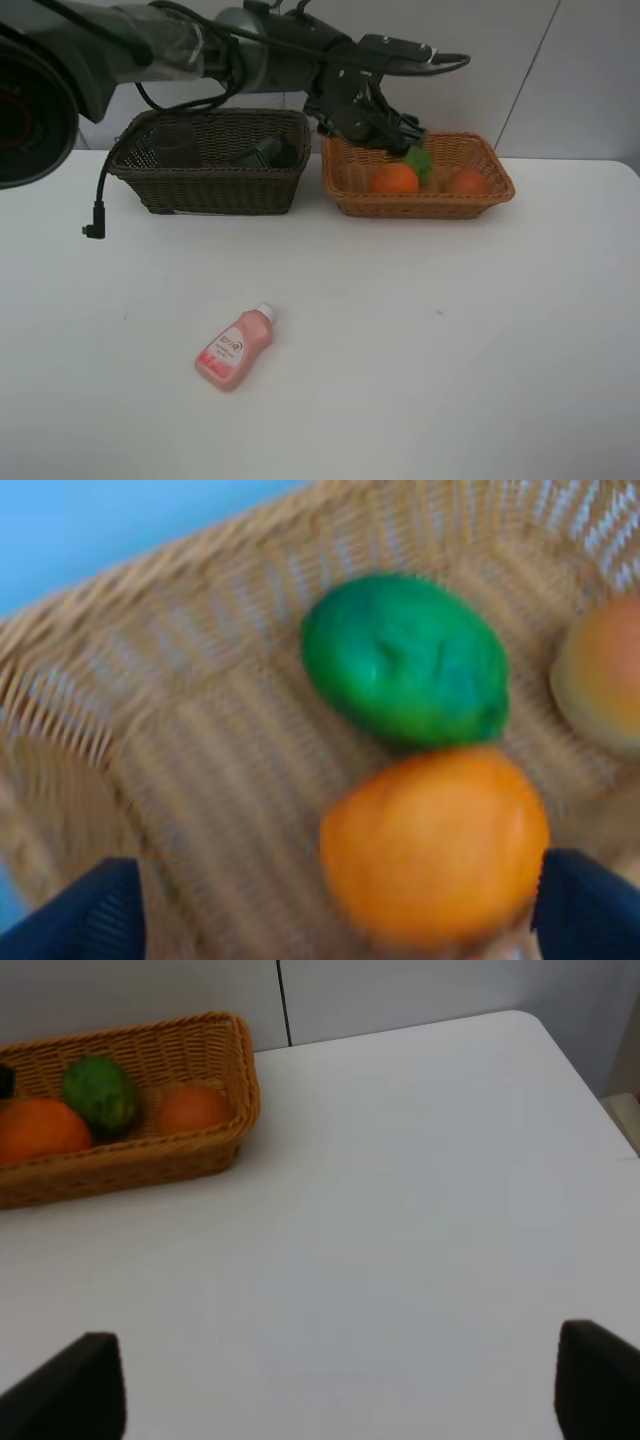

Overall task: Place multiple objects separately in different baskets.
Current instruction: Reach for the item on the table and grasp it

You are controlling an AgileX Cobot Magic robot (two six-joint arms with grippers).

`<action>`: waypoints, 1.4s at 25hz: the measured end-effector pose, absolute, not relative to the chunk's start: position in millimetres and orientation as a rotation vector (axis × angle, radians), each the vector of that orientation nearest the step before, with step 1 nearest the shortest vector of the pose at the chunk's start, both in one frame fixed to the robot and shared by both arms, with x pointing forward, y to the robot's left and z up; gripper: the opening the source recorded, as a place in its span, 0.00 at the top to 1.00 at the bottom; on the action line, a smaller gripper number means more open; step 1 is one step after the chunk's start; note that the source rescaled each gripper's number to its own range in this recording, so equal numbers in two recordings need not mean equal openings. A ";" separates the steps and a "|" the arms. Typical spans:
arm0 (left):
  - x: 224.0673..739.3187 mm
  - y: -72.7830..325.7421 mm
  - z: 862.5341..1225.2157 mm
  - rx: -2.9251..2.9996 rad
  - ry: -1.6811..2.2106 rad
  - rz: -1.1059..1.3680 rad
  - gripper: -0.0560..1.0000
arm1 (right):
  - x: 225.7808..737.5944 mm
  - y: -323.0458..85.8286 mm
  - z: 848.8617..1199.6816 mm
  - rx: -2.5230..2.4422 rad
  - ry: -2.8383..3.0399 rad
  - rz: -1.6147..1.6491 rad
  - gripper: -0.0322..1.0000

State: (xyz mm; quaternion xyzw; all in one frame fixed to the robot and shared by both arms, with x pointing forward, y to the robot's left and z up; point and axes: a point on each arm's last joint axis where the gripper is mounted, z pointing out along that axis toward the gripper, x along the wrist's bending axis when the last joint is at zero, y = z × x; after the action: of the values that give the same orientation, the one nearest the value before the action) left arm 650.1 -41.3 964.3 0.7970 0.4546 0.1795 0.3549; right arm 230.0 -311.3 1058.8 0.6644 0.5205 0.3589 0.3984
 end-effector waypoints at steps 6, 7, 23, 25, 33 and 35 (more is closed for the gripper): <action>613.4 -28.0 999.8 2.339 1.181 0.422 0.00 | 230.0 -311.3 1058.8 1.682 1.318 0.909 0.12; 607.1 -26.3 1003.1 2.359 1.181 0.407 0.00 | 230.0 -311.3 1058.8 1.682 1.318 0.909 0.12; 506.2 49.8 955.4 2.608 1.283 0.207 0.00 | 230.0 -311.4 1058.8 1.682 1.318 0.908 0.12; 500.0 55.5 944.9 2.640 1.299 0.189 0.00 | 230.0 -311.4 1058.8 1.682 1.318 0.908 0.12; 489.8 64.8 925.0 2.621 1.360 0.169 0.00 | 230.0 -311.4 1058.8 1.682 1.318 0.908 0.12; 486.8 67.6 919.2 2.621 1.371 0.164 0.00 | 230.0 -311.4 1058.8 1.682 1.318 0.908 0.12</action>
State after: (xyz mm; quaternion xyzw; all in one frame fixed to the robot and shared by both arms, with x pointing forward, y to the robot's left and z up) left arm 486.8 67.6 919.2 0.8813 0.4608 0.0551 0.0895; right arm 230.0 -311.4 1058.8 0.6644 0.5205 0.3587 0.3987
